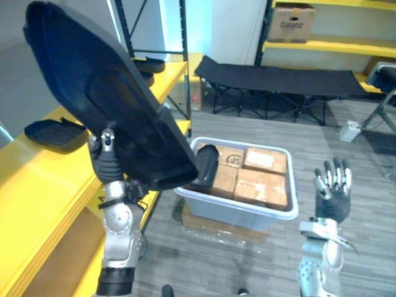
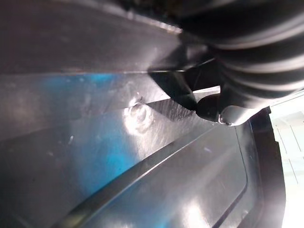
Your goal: Walk over and take plastic housings, then place them on the shelf
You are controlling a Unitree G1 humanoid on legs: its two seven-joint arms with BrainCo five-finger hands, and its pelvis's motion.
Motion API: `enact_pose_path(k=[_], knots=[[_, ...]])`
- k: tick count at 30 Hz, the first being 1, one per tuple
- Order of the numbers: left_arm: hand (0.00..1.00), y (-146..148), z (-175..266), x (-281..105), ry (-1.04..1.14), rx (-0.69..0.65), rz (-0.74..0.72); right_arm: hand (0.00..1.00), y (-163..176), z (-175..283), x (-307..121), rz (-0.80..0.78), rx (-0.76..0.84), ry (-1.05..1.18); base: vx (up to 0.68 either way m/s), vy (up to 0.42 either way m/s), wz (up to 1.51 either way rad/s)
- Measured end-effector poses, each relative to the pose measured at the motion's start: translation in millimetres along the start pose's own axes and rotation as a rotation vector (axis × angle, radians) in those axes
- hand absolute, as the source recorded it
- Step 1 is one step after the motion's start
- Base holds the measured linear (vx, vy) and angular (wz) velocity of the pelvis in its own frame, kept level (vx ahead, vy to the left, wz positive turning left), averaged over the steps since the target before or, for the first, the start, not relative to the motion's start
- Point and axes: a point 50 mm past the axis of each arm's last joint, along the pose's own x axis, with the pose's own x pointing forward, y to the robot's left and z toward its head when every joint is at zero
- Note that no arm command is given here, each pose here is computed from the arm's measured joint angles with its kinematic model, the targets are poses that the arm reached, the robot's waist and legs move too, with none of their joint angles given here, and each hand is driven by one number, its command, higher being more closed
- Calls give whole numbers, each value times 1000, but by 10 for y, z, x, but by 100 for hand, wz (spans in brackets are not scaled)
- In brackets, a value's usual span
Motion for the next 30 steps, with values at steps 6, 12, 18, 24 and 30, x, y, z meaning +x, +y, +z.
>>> enact_pose_path(k=[6, 12, 18, 24, 30], knots=[[100, 214, -49, -158, 68, 24, 1, 0, -288, -11, -186, -136, -62, 61, -1, 0, 1], [100, 372, 175, 32, -32, 85, -49, 0, -320, -16, -125, -219, -69, 71, -67, -10, 14], [100, 365, 205, 70, -55, 88, -52, 0, -289, 41, -1, -233, -63, 32, -45, 18, -3], [100, 305, 307, 155, -152, 101, -72, 0, -288, 98, 62, -217, -92, 4, 37, 39, -4], [100, 325, 344, 141, -193, 166, 6, 0, -48, 318, 290, -42, -129, -117, 41, 4, 2]])
